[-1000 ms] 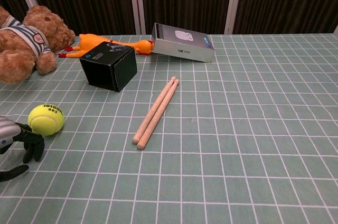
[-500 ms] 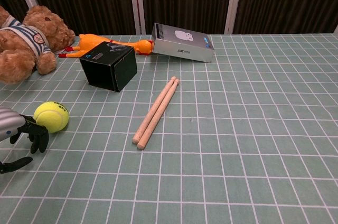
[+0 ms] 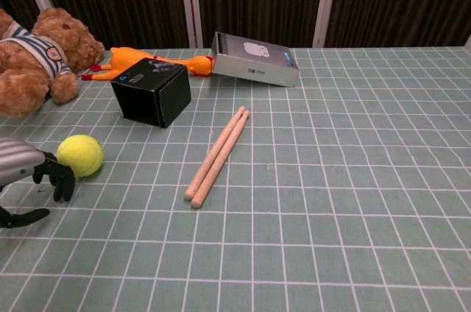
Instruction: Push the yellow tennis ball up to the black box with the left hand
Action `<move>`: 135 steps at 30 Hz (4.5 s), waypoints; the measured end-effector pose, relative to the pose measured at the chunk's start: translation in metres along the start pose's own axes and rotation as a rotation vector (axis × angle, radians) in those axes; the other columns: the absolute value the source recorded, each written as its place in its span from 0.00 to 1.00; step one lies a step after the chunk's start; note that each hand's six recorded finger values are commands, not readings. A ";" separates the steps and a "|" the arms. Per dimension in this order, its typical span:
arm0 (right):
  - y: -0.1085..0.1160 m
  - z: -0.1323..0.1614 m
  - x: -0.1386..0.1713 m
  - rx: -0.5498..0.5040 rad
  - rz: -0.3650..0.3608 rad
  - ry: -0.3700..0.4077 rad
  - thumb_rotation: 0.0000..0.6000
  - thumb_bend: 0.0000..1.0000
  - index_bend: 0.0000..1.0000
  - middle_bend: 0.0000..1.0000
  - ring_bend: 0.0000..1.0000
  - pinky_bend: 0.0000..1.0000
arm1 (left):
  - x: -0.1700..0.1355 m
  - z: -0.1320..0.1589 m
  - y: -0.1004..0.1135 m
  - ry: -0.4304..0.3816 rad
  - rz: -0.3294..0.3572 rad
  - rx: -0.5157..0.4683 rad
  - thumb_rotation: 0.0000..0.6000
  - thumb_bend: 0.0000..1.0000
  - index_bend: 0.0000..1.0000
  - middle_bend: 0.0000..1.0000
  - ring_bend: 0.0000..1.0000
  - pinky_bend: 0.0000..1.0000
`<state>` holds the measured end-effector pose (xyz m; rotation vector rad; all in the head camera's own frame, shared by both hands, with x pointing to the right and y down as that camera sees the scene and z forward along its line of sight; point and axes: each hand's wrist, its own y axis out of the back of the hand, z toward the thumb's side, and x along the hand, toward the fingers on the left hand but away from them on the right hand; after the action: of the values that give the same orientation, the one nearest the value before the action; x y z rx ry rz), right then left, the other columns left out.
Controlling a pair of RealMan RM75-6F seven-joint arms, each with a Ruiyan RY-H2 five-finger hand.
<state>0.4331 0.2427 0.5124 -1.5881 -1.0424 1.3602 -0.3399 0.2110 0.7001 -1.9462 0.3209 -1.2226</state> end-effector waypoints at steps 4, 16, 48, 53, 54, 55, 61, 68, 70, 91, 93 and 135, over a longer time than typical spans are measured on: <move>0.001 -0.001 0.000 -0.003 -0.002 -0.002 1.00 0.34 0.00 0.00 0.00 0.00 | 0.010 -0.001 0.005 -0.007 0.006 -0.005 1.00 0.38 0.41 0.42 0.30 0.34; 0.003 -0.004 0.002 -0.007 -0.008 -0.010 1.00 0.34 0.00 0.00 0.00 0.00 | 0.034 -0.010 0.010 -0.014 -0.003 0.000 1.00 0.39 0.39 0.38 0.27 0.31; 0.007 -0.010 0.001 -0.007 -0.025 -0.037 1.00 0.34 0.00 0.00 0.00 0.00 | 0.048 -0.024 0.028 -0.026 -0.055 0.112 1.00 0.42 0.40 0.46 0.36 0.45; 0.006 -0.009 0.000 -0.006 -0.021 -0.037 1.00 0.34 0.00 0.00 0.00 0.00 | 0.048 -0.033 0.031 -0.001 -0.049 0.115 1.00 0.42 0.40 0.47 0.36 0.45; 0.006 -0.009 0.000 -0.005 -0.021 -0.037 1.00 0.34 0.00 0.00 0.00 0.00 | 0.049 -0.035 0.032 0.006 -0.047 0.117 1.00 0.42 0.41 0.47 0.36 0.45; 0.006 -0.009 0.000 -0.004 -0.021 -0.037 1.00 0.34 0.00 0.00 0.00 0.00 | 0.050 -0.037 0.033 0.013 -0.045 0.118 1.00 0.42 0.41 0.47 0.36 0.45; 0.008 -0.009 0.001 -0.006 -0.027 -0.035 1.00 0.34 0.00 0.00 0.00 0.00 | 0.063 -0.048 0.040 0.052 -0.025 0.127 1.00 0.42 0.41 0.48 0.36 0.44; 0.009 -0.010 0.001 -0.018 -0.031 -0.029 1.00 0.34 0.00 0.00 0.00 0.00 | 0.075 -0.052 0.042 0.077 -0.034 0.150 1.00 0.42 0.43 0.49 0.35 0.32; 0.009 -0.009 0.000 -0.017 -0.028 -0.025 1.00 0.34 0.00 0.00 0.00 0.00 | 0.078 -0.052 0.043 0.080 -0.035 0.165 1.00 0.42 0.45 0.48 0.33 0.26; 0.009 -0.009 0.001 -0.031 -0.016 -0.014 1.00 0.34 0.00 0.00 0.00 0.00 | 0.130 -0.041 0.054 0.114 -0.011 0.222 1.00 0.42 0.47 0.40 0.21 0.12; 0.010 -0.009 0.002 -0.031 -0.016 -0.016 1.00 0.34 0.00 0.00 0.00 0.00 | 0.130 -0.038 0.052 0.109 -0.009 0.229 1.00 0.42 0.45 0.34 0.16 0.10; 0.008 -0.005 0.003 -0.024 0.000 0.000 1.00 0.34 0.00 0.00 0.00 0.00 | 0.144 -0.023 0.049 0.151 0.116 0.403 1.00 0.40 0.00 0.00 0.00 0.00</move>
<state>0.4392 0.2427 0.5049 -1.6062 -1.0620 1.3523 -0.2777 0.0844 0.7609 -1.4761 0.2383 -1.2515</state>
